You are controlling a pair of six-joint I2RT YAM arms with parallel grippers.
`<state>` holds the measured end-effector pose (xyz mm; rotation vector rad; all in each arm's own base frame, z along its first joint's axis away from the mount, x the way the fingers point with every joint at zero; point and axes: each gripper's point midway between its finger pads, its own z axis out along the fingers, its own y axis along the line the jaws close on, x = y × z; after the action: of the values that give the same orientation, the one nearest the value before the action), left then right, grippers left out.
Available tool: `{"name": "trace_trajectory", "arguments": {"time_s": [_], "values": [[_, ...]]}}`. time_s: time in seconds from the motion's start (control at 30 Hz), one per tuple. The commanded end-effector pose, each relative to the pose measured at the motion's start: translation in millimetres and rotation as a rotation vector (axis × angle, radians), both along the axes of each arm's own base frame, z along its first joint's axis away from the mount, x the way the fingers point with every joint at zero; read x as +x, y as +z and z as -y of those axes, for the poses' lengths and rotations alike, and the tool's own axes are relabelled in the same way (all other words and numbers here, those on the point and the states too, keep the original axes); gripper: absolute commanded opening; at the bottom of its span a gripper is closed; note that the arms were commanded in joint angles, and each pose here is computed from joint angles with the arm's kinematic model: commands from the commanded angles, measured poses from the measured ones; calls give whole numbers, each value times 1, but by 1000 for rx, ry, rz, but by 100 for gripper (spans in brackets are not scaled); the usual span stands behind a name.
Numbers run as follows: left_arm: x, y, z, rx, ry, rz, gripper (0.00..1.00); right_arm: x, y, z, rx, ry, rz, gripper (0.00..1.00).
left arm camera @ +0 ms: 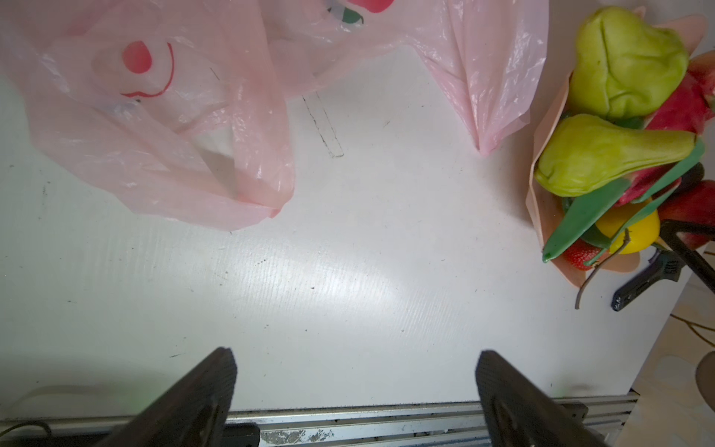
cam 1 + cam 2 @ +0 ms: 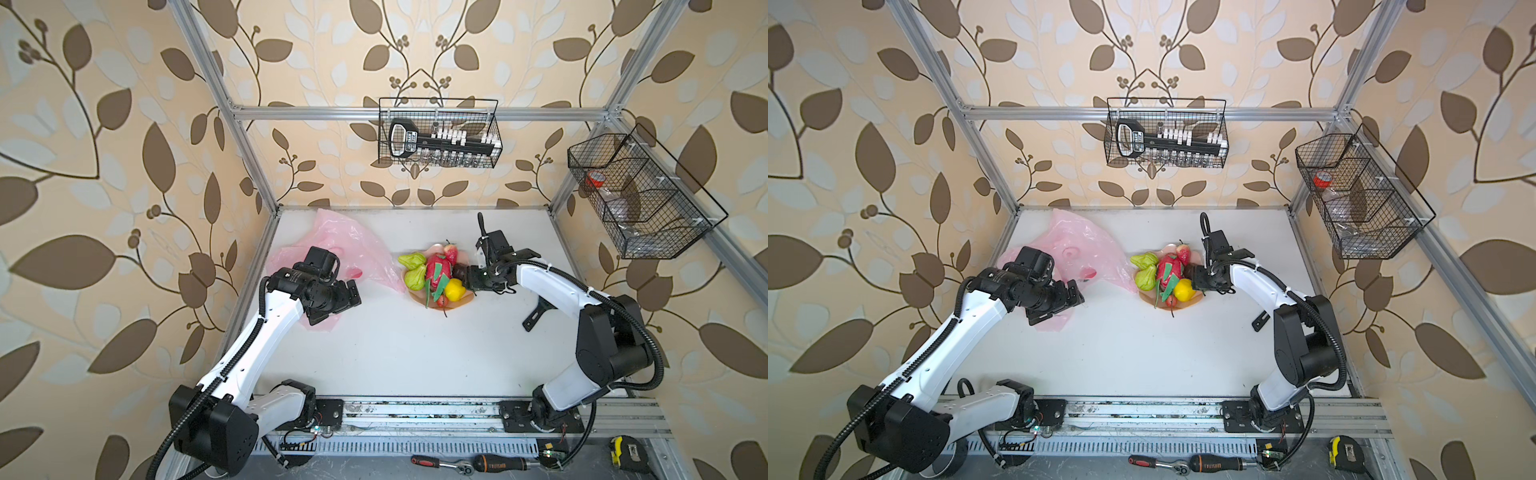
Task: Place the fruits into the plastic bag
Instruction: Pick up the fruit from the plate.
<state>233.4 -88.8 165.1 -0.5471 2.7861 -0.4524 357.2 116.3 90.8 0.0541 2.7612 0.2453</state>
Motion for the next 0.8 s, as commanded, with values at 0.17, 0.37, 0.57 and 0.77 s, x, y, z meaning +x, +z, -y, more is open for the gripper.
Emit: {"name": "trace_trajectory", "arguments": {"time_s": [0.17, 0.37, 0.57, 0.77], "values": [[-17, -5, -30, 17, 134, -50, 99, 6, 8, -5, 0, 29, 17, 50], [-19, -11, -45, 25, 189, -58, 99, 2, 30, -5, 22, 32, 62, 37], [-10, -20, -52, 68, 188, -65, 98, -4, 78, -5, 46, 39, 169, 36], [14, -32, -57, 136, 141, -77, 94, -17, 126, -14, 121, 61, 279, 35]]}}
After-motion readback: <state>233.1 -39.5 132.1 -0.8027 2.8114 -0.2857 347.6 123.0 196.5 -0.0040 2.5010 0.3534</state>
